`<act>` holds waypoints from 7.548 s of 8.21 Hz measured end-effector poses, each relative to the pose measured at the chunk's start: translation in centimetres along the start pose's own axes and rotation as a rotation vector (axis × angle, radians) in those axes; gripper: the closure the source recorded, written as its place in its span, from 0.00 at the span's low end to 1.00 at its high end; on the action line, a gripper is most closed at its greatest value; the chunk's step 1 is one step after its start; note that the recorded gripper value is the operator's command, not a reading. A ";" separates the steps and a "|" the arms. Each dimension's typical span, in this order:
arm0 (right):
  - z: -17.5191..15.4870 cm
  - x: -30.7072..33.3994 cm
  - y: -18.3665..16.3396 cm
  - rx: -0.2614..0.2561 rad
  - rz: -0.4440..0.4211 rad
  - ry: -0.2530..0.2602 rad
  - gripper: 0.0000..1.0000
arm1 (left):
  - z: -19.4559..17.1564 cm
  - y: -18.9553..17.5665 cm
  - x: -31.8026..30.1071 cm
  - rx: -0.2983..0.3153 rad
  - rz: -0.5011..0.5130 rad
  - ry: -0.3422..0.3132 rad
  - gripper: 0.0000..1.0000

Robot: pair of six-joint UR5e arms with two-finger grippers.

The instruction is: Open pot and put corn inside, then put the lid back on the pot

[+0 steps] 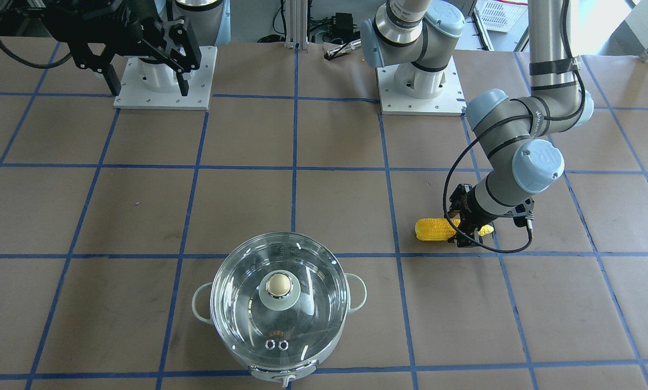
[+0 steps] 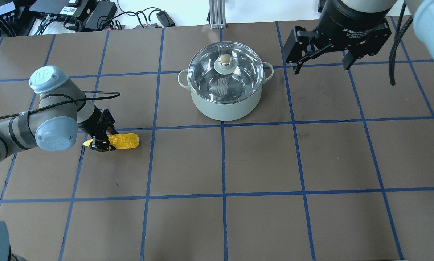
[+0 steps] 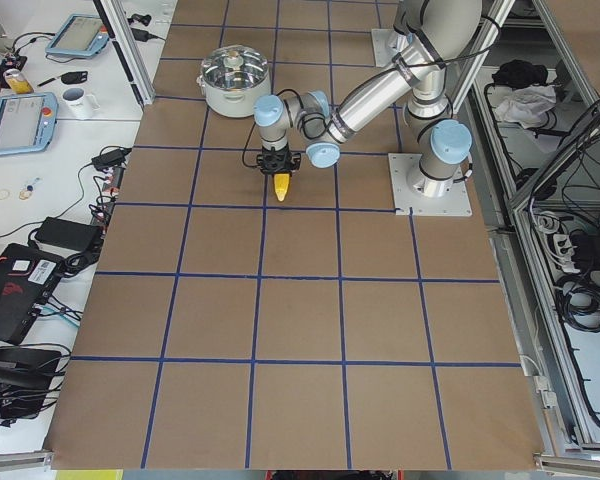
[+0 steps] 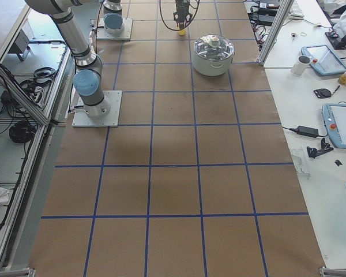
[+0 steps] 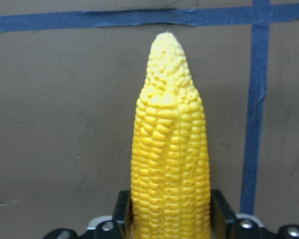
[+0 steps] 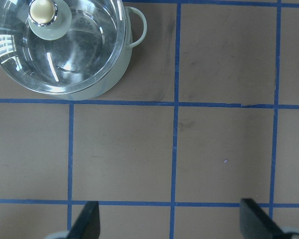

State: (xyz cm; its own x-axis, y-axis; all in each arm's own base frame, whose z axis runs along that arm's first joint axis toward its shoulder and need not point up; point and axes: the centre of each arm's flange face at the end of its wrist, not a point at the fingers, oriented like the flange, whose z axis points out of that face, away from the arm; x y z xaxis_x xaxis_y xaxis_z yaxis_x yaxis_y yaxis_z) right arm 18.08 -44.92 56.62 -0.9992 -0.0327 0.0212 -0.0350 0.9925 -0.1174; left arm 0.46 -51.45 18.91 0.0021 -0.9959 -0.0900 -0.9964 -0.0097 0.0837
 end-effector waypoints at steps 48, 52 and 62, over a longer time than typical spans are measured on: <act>0.4 3.0 -3.5 0.038 -0.056 -0.008 0.60 | -20.8 28.2 10.3 -0.087 0.106 0.309 1.00; 0.4 3.0 -3.4 0.037 -0.060 -0.008 0.61 | -17.1 34.2 13.7 -0.089 0.087 0.312 1.00; 0.6 3.0 -3.4 0.035 -0.067 -0.010 0.61 | -13.9 37.2 13.5 -0.154 -0.011 0.253 1.00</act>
State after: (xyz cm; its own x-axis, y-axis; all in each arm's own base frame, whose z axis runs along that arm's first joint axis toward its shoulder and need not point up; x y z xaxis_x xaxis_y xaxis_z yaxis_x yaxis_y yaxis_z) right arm 15.19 -48.47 56.51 -0.9948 -0.1000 0.0204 -0.1020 0.9832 -0.1511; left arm -35.45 -66.50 34.57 0.0536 -0.9861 0.1572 -0.9717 -0.0153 0.2356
